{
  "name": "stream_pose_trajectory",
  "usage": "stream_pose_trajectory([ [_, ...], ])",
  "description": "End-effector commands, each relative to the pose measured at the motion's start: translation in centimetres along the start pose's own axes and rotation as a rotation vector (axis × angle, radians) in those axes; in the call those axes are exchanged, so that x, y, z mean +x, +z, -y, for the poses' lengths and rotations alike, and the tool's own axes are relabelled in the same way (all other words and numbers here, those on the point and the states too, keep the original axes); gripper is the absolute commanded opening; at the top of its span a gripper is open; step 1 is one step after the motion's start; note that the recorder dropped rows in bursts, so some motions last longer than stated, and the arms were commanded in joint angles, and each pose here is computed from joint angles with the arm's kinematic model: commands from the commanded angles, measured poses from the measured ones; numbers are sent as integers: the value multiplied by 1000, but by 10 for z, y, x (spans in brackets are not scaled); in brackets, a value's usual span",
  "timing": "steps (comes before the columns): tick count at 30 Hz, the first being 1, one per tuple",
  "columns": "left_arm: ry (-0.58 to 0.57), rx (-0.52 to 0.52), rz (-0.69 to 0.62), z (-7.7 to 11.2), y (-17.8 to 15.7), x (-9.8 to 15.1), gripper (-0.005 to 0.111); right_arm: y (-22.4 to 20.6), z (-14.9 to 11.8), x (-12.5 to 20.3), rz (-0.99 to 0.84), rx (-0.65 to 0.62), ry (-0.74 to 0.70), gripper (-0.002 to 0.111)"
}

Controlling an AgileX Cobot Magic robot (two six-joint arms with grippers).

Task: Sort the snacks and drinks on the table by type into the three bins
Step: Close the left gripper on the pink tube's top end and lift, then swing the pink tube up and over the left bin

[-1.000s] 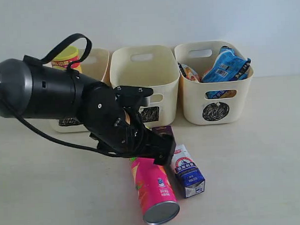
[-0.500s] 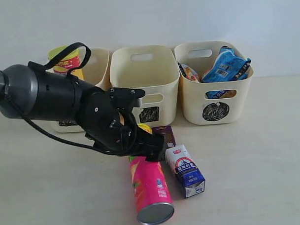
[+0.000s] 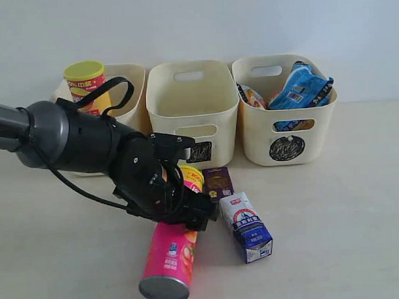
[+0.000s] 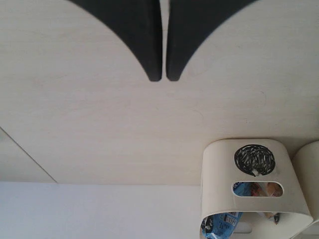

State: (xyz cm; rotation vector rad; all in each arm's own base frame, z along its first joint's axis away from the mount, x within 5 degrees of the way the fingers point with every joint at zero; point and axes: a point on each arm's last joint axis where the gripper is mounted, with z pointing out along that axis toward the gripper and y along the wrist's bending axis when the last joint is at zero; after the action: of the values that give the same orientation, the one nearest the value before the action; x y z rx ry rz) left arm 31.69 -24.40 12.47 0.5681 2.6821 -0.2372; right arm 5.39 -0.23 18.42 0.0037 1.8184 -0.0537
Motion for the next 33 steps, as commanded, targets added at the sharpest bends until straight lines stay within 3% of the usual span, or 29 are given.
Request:
stream_pose_trajectory([
  [1,12,-16,-17,-2,-1,0,67,0,0,1,4,3,-1,0],
  [3,12,-16,-19,-2,-1,1,63,0,0,1,4,3,-1,0],
  [6,12,-20,-31,-2,-1,2,43,0,0,1,4,3,-1,0],
  [9,26,-29,-35,-3,-1,2,3,0,0,1,4,3,-1,0],
  [18,7,-43,7,-9,-18,-6,4,0,0,1,4,3,-1,0],
  [27,59,-75,95,-13,-82,-18,4,0,0,1,4,3,-1,0],
  [33,72,-62,241,-13,-141,-26,4,0,0,1,4,3,-1,0],
])
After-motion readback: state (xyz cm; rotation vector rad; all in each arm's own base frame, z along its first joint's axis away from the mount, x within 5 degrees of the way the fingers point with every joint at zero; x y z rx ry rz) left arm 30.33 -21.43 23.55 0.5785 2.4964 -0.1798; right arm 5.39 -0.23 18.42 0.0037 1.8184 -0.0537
